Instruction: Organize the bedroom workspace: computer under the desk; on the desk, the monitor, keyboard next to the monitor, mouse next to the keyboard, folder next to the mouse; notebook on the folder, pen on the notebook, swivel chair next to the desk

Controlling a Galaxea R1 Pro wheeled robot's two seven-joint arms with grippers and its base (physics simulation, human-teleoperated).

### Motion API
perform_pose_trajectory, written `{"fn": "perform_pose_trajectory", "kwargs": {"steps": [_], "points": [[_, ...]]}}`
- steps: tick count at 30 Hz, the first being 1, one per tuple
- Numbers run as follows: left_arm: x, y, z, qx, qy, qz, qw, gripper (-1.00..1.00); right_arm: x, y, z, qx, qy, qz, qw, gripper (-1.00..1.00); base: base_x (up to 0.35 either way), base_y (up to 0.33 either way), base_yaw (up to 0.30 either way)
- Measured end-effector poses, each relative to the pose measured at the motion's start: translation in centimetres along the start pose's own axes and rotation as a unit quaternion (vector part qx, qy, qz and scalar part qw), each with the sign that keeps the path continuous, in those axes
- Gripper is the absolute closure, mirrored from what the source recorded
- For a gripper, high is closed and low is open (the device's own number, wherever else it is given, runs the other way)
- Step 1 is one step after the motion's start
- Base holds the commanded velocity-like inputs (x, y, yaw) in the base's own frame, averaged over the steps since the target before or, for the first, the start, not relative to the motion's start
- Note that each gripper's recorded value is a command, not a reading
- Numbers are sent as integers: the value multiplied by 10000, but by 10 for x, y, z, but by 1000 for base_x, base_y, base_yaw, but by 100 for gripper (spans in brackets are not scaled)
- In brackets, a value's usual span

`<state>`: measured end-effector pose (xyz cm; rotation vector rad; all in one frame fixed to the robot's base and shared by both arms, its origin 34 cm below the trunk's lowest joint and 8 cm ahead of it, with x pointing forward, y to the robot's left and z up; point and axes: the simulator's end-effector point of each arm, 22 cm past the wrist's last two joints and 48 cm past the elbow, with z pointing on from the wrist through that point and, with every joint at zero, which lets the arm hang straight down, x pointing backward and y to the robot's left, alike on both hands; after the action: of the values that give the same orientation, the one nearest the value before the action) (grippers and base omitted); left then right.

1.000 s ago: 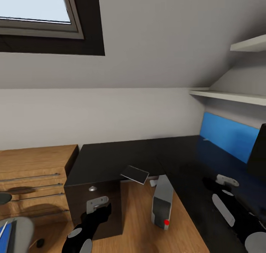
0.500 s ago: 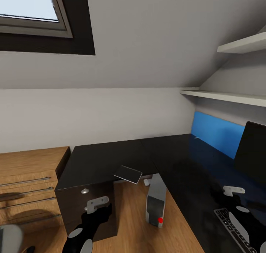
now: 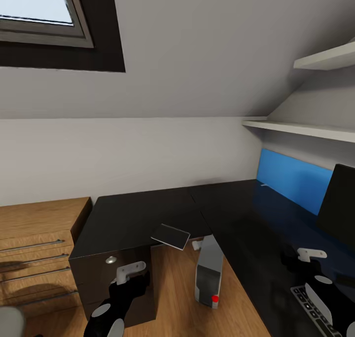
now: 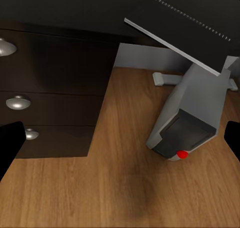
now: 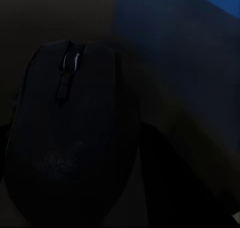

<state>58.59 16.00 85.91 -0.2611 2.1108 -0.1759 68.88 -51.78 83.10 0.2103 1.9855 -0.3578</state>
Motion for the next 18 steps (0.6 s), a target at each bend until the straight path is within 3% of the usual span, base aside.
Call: {"fn": "perform_pose_trajectory", "kwargs": {"steps": [4, 12, 18], "points": [[0, 0, 0, 0, 1, 0, 10000, -100, 8, -4, 0, 46, 88, -3, 10000, 100, 47, 0, 0], [0, -2, 0, 20, 4, 10, 10000, -100, 32, -15, -1, 172, 347, -20, 9992, 100, 219, 0, 0], [1, -4, -1, 46, 11, 24, 10000, -100, 53, -26, -3, 315, 577, -40, 9978, 100, 40, 0, 0]]}}
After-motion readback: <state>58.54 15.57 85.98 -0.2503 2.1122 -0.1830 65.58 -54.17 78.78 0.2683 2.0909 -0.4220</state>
